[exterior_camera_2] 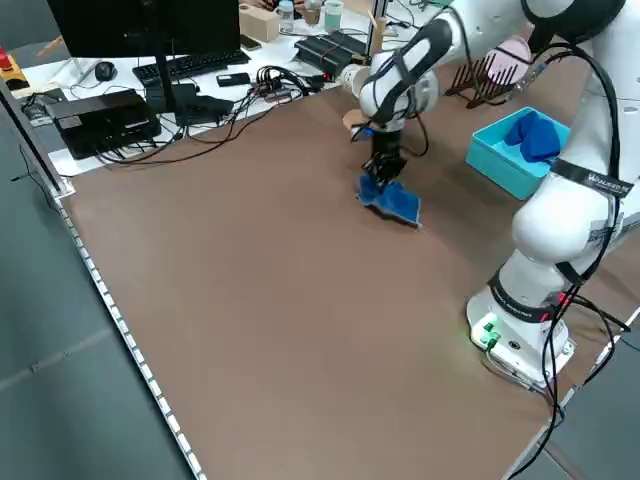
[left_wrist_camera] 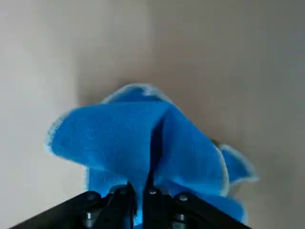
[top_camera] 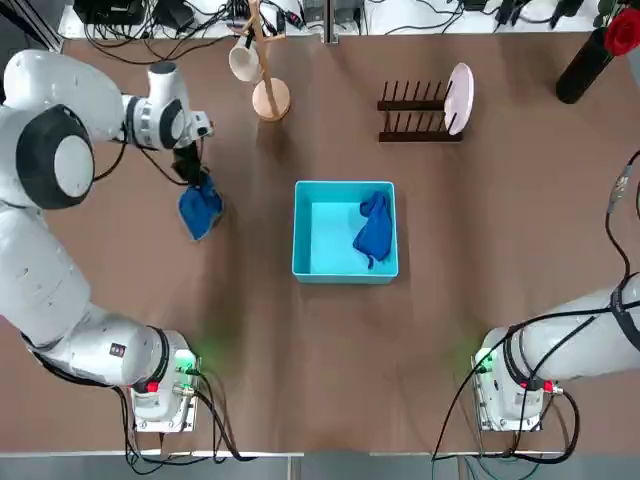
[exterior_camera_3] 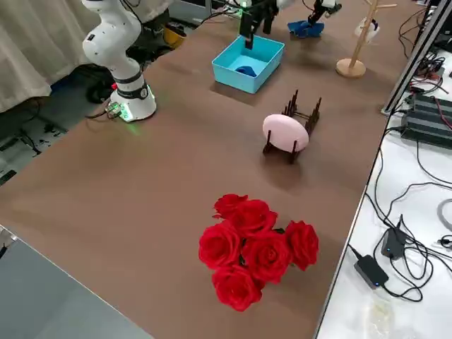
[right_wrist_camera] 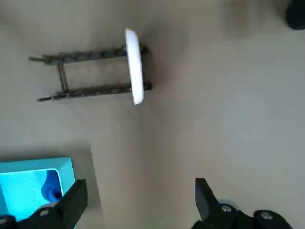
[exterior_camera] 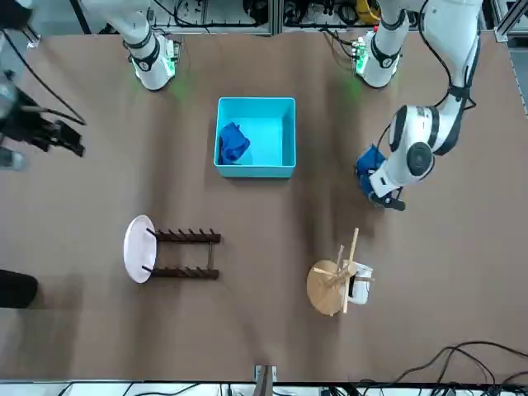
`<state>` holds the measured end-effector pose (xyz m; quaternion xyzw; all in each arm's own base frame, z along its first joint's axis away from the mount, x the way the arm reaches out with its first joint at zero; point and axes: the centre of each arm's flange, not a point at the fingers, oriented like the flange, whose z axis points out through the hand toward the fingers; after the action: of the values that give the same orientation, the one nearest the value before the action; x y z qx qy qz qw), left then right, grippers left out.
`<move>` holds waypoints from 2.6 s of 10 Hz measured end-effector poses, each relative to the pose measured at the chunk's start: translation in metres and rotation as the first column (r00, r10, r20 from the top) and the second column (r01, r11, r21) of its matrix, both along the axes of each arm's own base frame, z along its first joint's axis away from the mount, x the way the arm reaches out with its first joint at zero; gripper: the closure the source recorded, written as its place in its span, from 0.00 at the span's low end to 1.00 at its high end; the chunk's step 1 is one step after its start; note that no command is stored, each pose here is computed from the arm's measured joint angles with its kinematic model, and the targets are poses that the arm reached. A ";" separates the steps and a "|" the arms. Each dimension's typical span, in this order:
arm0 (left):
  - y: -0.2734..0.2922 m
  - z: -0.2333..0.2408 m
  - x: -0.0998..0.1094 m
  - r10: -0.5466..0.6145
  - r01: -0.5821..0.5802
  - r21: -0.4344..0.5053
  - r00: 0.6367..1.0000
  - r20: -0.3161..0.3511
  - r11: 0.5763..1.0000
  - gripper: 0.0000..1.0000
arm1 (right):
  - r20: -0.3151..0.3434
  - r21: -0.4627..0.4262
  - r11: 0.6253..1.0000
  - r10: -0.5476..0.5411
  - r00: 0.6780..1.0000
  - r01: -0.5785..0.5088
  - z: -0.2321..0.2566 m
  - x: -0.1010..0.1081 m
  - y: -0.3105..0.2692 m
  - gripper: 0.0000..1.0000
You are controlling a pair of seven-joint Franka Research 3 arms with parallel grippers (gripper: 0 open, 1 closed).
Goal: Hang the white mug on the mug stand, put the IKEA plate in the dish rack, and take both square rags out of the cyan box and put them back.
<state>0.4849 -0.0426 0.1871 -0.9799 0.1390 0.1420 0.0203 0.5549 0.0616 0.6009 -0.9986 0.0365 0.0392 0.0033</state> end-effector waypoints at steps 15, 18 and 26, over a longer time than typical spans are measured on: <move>0.128 0.001 0.081 -0.208 0.228 -0.149 0.968 0.137 0.962 0.95 | 0.017 -0.050 0.993 -0.109 0.994 0.110 -0.298 -0.194 0.333 0.00; 0.007 0.017 0.096 -0.144 0.180 -0.210 0.974 0.173 0.961 0.95 | 0.028 -0.057 0.992 -0.115 0.993 0.117 -0.340 -0.206 0.342 0.00; 0.121 0.022 0.087 -0.135 0.146 -0.074 0.981 0.140 0.987 0.95 | 0.036 -0.063 0.986 -0.152 0.988 0.154 -0.352 -0.203 0.342 0.82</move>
<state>0.5719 0.0782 0.2095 -0.9749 0.2120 0.0678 -0.0014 0.3518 0.4032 0.2487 -0.9929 0.1144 0.0219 -0.0260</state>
